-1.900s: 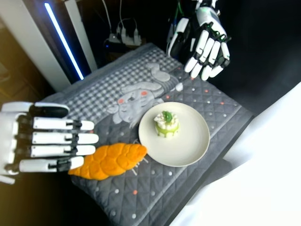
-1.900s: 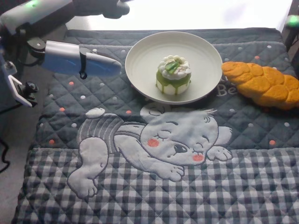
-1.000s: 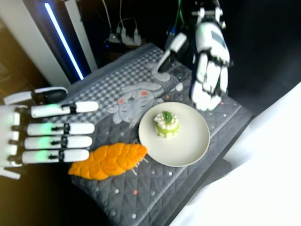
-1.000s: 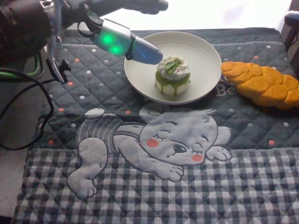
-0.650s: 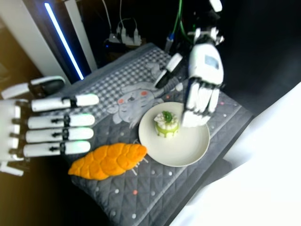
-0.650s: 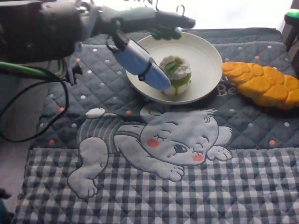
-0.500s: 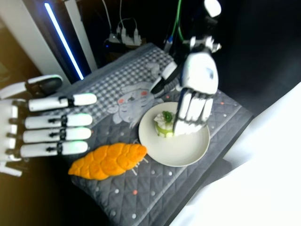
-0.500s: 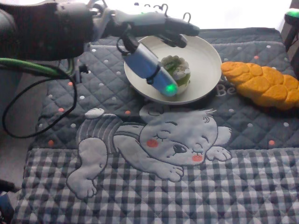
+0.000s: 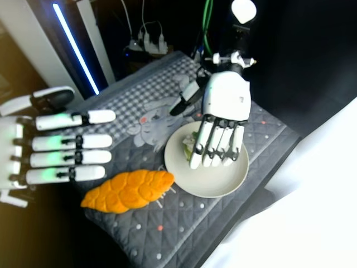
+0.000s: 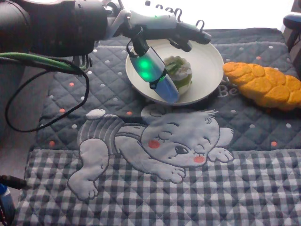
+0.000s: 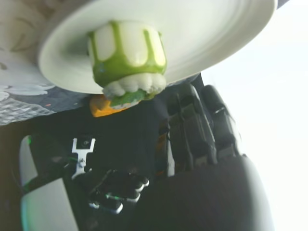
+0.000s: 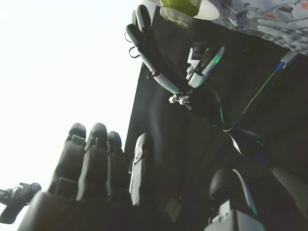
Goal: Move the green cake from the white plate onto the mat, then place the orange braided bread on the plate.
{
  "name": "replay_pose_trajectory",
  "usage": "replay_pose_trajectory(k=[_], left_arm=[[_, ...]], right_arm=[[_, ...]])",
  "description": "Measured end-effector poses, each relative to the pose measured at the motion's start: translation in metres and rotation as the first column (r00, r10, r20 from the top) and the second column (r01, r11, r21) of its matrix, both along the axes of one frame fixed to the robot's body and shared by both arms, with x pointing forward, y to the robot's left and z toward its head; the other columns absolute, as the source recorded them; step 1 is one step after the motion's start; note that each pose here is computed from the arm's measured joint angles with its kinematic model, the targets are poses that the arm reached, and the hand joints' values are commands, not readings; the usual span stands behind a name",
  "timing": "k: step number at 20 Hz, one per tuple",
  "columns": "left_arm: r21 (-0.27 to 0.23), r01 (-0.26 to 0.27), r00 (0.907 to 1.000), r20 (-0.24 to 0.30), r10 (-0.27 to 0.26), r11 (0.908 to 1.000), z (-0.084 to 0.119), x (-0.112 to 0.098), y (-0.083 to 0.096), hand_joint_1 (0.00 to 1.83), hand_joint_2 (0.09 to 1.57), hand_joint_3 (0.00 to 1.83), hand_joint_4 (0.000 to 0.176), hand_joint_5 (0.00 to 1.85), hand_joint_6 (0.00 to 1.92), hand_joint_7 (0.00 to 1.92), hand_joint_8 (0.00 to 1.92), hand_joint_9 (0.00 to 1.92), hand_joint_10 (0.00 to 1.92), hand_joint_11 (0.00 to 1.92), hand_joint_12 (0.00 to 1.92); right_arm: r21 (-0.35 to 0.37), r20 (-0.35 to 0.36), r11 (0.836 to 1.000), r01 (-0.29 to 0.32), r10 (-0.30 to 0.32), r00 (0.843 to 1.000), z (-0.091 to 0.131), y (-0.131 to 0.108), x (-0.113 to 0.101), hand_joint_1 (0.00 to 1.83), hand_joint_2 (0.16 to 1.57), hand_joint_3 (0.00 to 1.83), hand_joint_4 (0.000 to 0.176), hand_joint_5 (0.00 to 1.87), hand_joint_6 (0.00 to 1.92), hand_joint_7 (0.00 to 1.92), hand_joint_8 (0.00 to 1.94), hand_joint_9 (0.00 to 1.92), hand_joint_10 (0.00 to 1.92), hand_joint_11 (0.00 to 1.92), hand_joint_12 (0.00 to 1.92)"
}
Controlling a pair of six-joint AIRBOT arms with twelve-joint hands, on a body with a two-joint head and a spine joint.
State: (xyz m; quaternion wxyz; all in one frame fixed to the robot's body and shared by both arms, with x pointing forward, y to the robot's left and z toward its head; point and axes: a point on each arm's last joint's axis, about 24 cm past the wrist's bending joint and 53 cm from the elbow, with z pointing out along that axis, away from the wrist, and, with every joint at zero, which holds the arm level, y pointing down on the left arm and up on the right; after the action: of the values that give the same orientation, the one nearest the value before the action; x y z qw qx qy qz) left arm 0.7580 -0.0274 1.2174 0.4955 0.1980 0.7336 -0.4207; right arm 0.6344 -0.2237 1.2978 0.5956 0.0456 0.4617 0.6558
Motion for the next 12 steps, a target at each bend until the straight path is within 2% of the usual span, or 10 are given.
replay_pose_trajectory(k=[1, 2, 3, 4, 6, 7, 9, 11, 12], left_arm=[[0.014, -0.007, 0.9999, 0.009, 0.007, 0.9999, -0.002, 0.002, 0.001, 0.74, 0.71, 0.0, 0.091, 0.24, 0.01, 0.51, 0.0, 0.5, 0.01, 0.03, 0.96], [0.039, -0.019, 0.9996, 0.022, 0.018, 0.9991, -0.006, 0.005, 0.002, 0.73, 0.74, 0.0, 0.132, 0.27, 0.0, 0.51, 0.0, 0.54, 0.01, 0.05, 1.14], [0.049, -0.026, 0.9994, 0.024, 0.025, 0.9984, -0.009, 0.006, 0.003, 0.73, 0.74, 0.0, 0.132, 0.27, 0.0, 0.51, 0.0, 0.54, 0.01, 0.05, 1.14], [0.062, -0.035, 0.9991, 0.028, 0.033, 0.9975, -0.013, 0.008, 0.004, 0.73, 0.75, 0.0, 0.172, 0.31, 0.01, 0.54, 0.01, 0.56, 0.01, 0.04, 1.22], [0.065, -0.038, 0.999, 0.024, 0.037, 0.9972, -0.016, 0.009, 0.003, 0.72, 0.77, 0.0, 0.175, 0.32, 0.01, 0.57, 0.01, 0.59, 0.02, 0.04, 1.28], [0.067, -0.041, 0.9989, 0.024, 0.04, 0.9969, -0.018, 0.01, 0.001, 0.72, 0.84, 0.01, 0.176, 0.33, 0.01, 0.57, 0.0, 0.6, 0.03, 0.0, 1.37], [0.074, -0.043, 0.9989, 0.022, 0.041, 0.9963, -0.022, 0.01, 0.001, 0.73, 0.87, 0.01, 0.176, 0.34, 0.01, 0.58, 0.01, 0.61, 0.03, 0.0, 1.37], [0.079, -0.043, 0.999, 0.018, 0.042, 0.9959, -0.025, 0.01, 0.002, 0.74, 0.97, 0.01, 0.176, 0.38, 0.01, 0.56, 0.0, 0.58, 0.01, 0.0, 1.28], [0.08, -0.044, 0.9989, 0.018, 0.043, 0.9958, -0.026, 0.01, 0.002, 0.77, 1.01, 0.01, 0.176, 0.43, 0.02, 0.56, 0.0, 0.57, 0.01, 0.0, 1.31]], right_arm=[[0.0, 0.0, 1.0, 0.0, 0.0, 1.0, 0.0, 0.0, 0.0, 0.11, 1.07, 0.07, 0.175, 0.24, 0.0, 0.06, 0.01, 0.09, 0.01, 0.03, 0.01], [0.002, 0.0, 1.0, 0.0, 0.0, 1.0, 0.0, 0.0, 0.0, 0.12, 1.04, 0.04, 0.176, 0.27, 0.01, 0.09, 0.01, 0.12, 0.02, 0.06, 0.03], [0.002, -0.001, 1.0, -0.001, 0.001, 1.0, 0.0, 0.0, 0.0, 0.12, 1.04, 0.04, 0.176, 0.27, 0.01, 0.09, 0.01, 0.12, 0.02, 0.06, 0.03], [0.001, 0.0, 1.0, -0.002, 0.002, 1.0, 0.0, 0.001, -0.001, 0.1, 1.05, 0.04, 0.176, 0.27, 0.01, 0.08, 0.0, 0.13, 0.02, 0.07, 0.04], [0.003, -0.001, 1.0, -0.003, 0.003, 1.0, 0.0, 0.001, -0.001, 0.09, 1.07, 0.05, 0.176, 0.26, 0.0, 0.04, 0.0, 0.1, 0.0, 0.05, 0.04], [0.003, -0.001, 1.0, -0.003, 0.003, 1.0, 0.0, 0.001, -0.001, 0.1, 1.1, 0.05, 0.176, 0.23, 0.0, 0.04, 0.0, 0.07, 0.0, 0.01, 0.02], [0.003, 0.0, 1.0, -0.003, 0.003, 1.0, 0.0, 0.001, -0.001, 0.1, 1.1, 0.05, 0.173, 0.23, 0.0, 0.04, 0.0, 0.09, 0.01, 0.01, 0.02], [0.004, 0.0, 1.0, -0.003, 0.003, 1.0, 0.0, 0.001, -0.001, 0.12, 1.13, 0.05, 0.158, 0.24, 0.0, 0.09, 0.02, 0.1, 0.01, 0.02, 0.03], [0.004, 0.0, 1.0, -0.003, 0.003, 1.0, 0.0, 0.001, -0.001, 0.1, 1.14, 0.05, 0.17, 0.24, 0.0, 0.08, 0.01, 0.1, 0.01, 0.04, 0.04]])
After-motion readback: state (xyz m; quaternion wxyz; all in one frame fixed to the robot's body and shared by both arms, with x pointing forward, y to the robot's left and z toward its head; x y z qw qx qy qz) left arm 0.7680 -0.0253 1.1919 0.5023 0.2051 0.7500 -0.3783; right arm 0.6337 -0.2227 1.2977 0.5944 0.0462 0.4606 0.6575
